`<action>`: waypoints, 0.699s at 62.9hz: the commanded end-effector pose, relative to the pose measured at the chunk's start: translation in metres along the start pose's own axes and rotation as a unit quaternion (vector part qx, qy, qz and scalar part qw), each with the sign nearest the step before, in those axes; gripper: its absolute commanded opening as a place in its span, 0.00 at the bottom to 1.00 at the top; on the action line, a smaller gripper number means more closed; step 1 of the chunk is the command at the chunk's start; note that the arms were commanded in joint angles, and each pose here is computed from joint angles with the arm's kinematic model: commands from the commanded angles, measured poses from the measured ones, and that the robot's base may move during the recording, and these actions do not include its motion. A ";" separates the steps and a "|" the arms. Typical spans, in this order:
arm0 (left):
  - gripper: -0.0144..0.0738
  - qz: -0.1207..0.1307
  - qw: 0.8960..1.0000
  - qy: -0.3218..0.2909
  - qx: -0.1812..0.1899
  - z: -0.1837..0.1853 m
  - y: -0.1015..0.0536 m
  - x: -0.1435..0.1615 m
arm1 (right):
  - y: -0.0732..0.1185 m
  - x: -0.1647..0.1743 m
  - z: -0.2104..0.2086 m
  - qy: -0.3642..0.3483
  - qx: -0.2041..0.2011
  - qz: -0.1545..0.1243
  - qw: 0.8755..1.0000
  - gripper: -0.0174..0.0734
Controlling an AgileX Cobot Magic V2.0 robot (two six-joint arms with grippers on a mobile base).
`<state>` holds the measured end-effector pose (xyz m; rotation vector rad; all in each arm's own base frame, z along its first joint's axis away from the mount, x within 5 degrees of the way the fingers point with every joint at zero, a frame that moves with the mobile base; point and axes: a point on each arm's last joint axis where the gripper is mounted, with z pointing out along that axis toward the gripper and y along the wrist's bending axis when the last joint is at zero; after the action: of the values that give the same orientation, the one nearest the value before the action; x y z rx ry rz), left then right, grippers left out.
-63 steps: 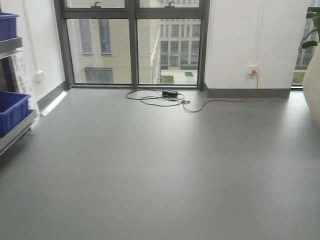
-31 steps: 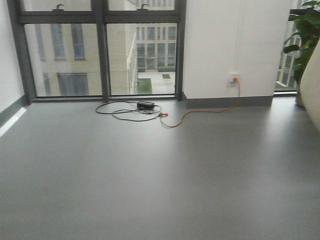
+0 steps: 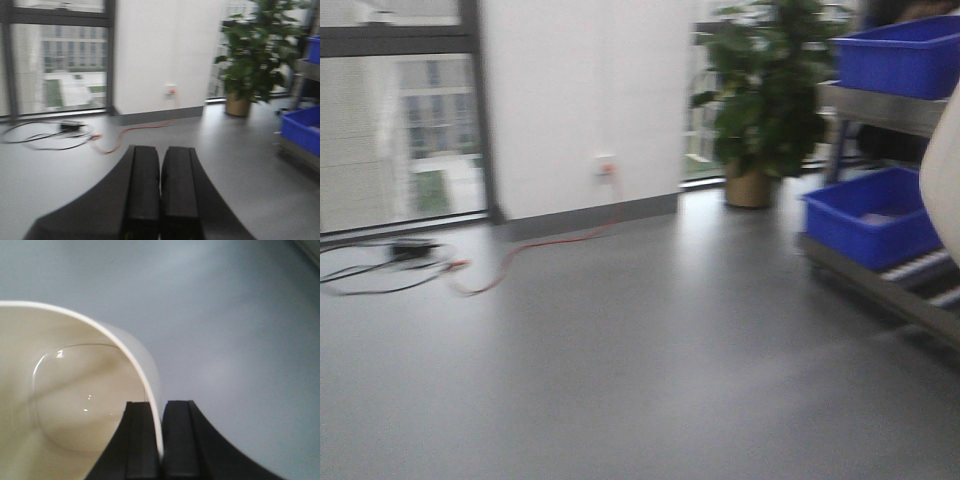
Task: Move white bin to right shelf second layer
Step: 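Drive toward the window and turn toward the blue-bin shelf rack, then drive up to the roller shelf rack holding the bin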
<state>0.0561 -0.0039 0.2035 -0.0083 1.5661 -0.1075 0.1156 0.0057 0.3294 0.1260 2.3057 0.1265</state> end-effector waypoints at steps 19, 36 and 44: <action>0.26 -0.003 0.999 -0.036 0.002 0.000 0.001 0.001 | 0.001 -0.013 -0.006 -0.049 -0.004 -0.002 0.999 0.28; 0.26 -0.003 0.999 -0.036 0.002 0.000 0.001 0.001 | 0.001 -0.013 -0.006 -0.050 -0.004 -0.002 0.999 0.28; 0.26 -0.003 0.999 -0.036 0.002 0.000 0.001 0.001 | 0.001 -0.013 -0.006 -0.050 -0.004 -0.002 0.999 0.28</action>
<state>0.0561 -0.0039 0.2035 -0.0083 1.5661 -0.1075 0.1156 0.0057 0.3294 0.1260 2.3057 0.1265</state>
